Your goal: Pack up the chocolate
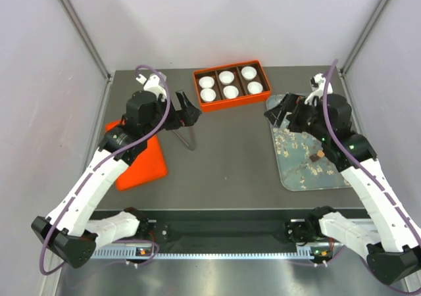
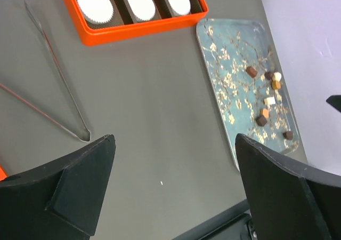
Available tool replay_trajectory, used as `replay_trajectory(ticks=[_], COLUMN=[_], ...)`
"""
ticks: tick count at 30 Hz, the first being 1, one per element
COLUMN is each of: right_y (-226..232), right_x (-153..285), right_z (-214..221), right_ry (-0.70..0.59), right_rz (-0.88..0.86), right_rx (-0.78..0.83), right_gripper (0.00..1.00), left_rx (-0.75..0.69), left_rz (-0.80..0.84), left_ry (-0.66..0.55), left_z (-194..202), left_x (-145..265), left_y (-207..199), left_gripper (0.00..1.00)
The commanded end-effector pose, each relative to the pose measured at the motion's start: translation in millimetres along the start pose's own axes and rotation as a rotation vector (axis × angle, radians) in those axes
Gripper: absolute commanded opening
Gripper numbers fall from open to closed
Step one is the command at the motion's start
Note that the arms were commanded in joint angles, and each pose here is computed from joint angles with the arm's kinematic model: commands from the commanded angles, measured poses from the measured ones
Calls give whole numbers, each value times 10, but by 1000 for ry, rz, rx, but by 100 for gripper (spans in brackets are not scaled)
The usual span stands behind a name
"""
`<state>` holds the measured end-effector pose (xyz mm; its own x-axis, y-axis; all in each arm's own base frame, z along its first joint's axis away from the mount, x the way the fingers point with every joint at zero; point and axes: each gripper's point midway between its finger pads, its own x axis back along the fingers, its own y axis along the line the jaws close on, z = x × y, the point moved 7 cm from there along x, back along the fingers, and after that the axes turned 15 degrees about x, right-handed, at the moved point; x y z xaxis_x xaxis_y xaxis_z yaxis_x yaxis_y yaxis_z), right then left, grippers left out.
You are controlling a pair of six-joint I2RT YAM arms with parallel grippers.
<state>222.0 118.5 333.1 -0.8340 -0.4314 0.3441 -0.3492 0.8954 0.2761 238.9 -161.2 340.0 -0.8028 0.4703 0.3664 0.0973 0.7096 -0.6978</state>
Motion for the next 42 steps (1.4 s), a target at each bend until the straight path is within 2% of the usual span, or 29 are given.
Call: replay_trajectory(ticks=[1, 9, 14, 21, 25, 26, 27, 29, 35, 42], right_y=[41, 13, 3, 34, 25, 27, 23, 33, 26, 8], right_x=[130, 169, 156, 162, 143, 145, 136, 136, 145, 145], right_z=[-212, -162, -119, -70, 0, 5, 14, 28, 49, 50], right_ry=[-97, -100, -90, -97, -88, -87, -84, -77, -74, -79], right_rz=[-8, 5, 3, -48, -63, -64, -65, -73, -75, -61], right_rx=[-1, 15, 20, 50, 60, 62, 61, 58, 73, 81], right_gripper=[100, 100, 100, 100, 100, 100, 100, 100, 100, 100], left_rx=[9, 41, 75, 207, 336, 361, 374, 399, 400, 383], left_rz=[28, -115, -250, -458, -554, -583, -624, -670, -784, -853], left_ry=[-111, -146, -160, -69, 16, 17, 41, 55, 113, 148], left_z=[-223, -225, -223, -119, -35, -62, -14, -1, 162, 295], left_x=[108, -91, -364, -969, -1260, -1297, -1382, -1450, -1680, -1776], left_y=[-143, 40, 290, 846, 1216, 1329, 1453, 1597, 1916, 2110], left_gripper=[99, 99, 91, 82, 85, 83, 74, 72, 70, 65])
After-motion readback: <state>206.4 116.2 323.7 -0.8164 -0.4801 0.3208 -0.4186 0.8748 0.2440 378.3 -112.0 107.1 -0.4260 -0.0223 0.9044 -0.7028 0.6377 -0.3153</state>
